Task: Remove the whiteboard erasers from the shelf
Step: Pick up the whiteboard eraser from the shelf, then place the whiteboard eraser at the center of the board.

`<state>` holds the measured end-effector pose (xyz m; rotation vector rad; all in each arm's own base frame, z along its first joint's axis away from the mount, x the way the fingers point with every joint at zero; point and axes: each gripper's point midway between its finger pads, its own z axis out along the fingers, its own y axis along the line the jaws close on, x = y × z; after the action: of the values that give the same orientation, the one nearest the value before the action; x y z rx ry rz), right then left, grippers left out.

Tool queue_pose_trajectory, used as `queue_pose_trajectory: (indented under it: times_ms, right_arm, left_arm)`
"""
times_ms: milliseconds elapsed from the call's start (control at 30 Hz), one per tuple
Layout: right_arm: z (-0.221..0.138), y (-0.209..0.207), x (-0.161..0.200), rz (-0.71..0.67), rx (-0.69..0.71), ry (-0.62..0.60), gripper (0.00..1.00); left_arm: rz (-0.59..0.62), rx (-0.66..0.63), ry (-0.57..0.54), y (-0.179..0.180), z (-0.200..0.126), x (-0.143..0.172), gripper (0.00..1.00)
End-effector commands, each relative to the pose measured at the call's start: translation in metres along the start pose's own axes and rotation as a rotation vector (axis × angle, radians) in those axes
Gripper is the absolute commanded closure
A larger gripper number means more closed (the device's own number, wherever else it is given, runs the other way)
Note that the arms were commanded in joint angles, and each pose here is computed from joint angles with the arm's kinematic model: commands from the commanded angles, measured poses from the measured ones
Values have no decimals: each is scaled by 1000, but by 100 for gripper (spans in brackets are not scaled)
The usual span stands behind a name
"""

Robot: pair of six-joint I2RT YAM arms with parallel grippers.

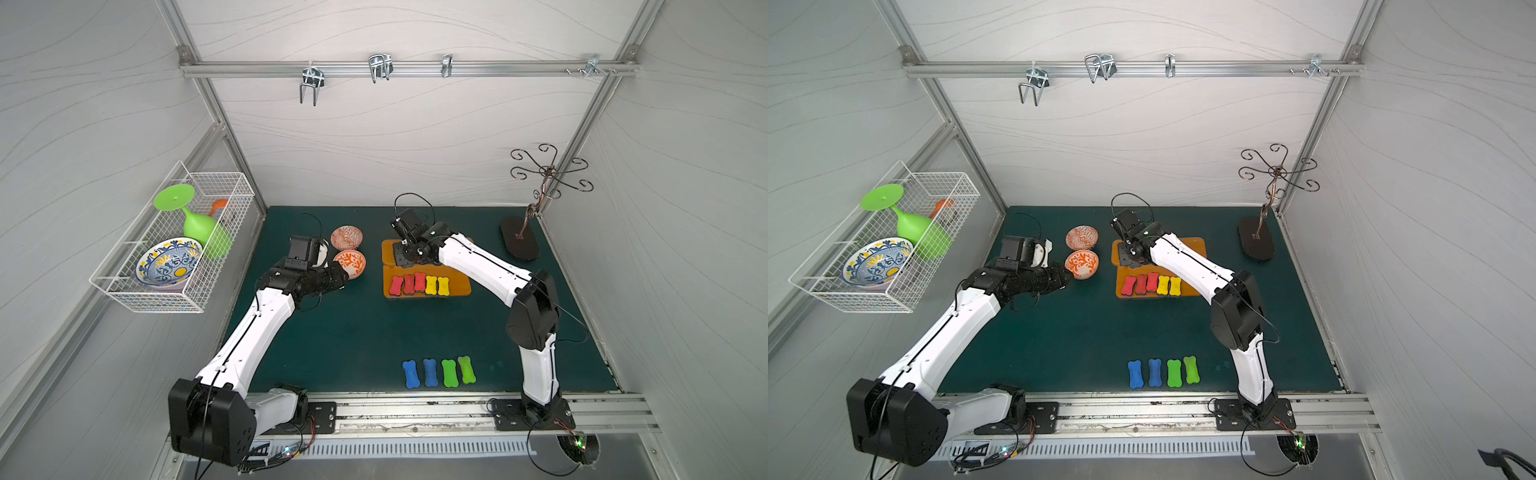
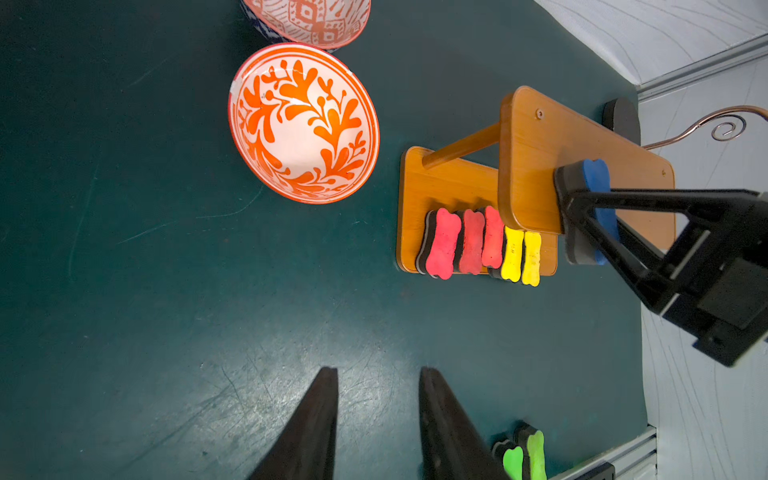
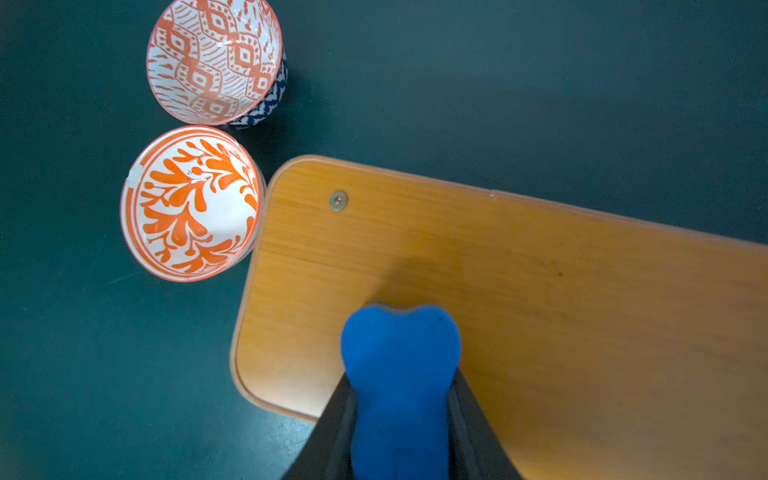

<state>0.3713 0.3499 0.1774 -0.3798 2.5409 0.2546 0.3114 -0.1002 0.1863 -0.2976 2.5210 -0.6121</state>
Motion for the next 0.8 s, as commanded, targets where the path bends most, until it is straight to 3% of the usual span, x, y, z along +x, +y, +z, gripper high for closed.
queue_pose_trajectory:
  times_ms: [0, 200, 300, 533, 767]
  right_arm:
    - [-29, 1, 2, 29, -26, -18, 99]
    - [-49, 8, 43, 48, -42, 22, 99]
    - [-61, 23, 83, 64, -49, 46, 97]
    - [-68, 59, 207, 14, -85, 249, 95]
    - [-60, 78, 270, -27, -54, 310, 95]
  left_arm:
    - [-1, 27, -41, -4, -4, -11, 64]
    - [-8, -1, -57, 3, -5, -14, 64]
    - [-18, -16, -66, 7, -4, -17, 64]
    - [-49, -39, -50, 17, 3, -16, 64]
    - [-45, -49, -45, 20, 6, -14, 64]
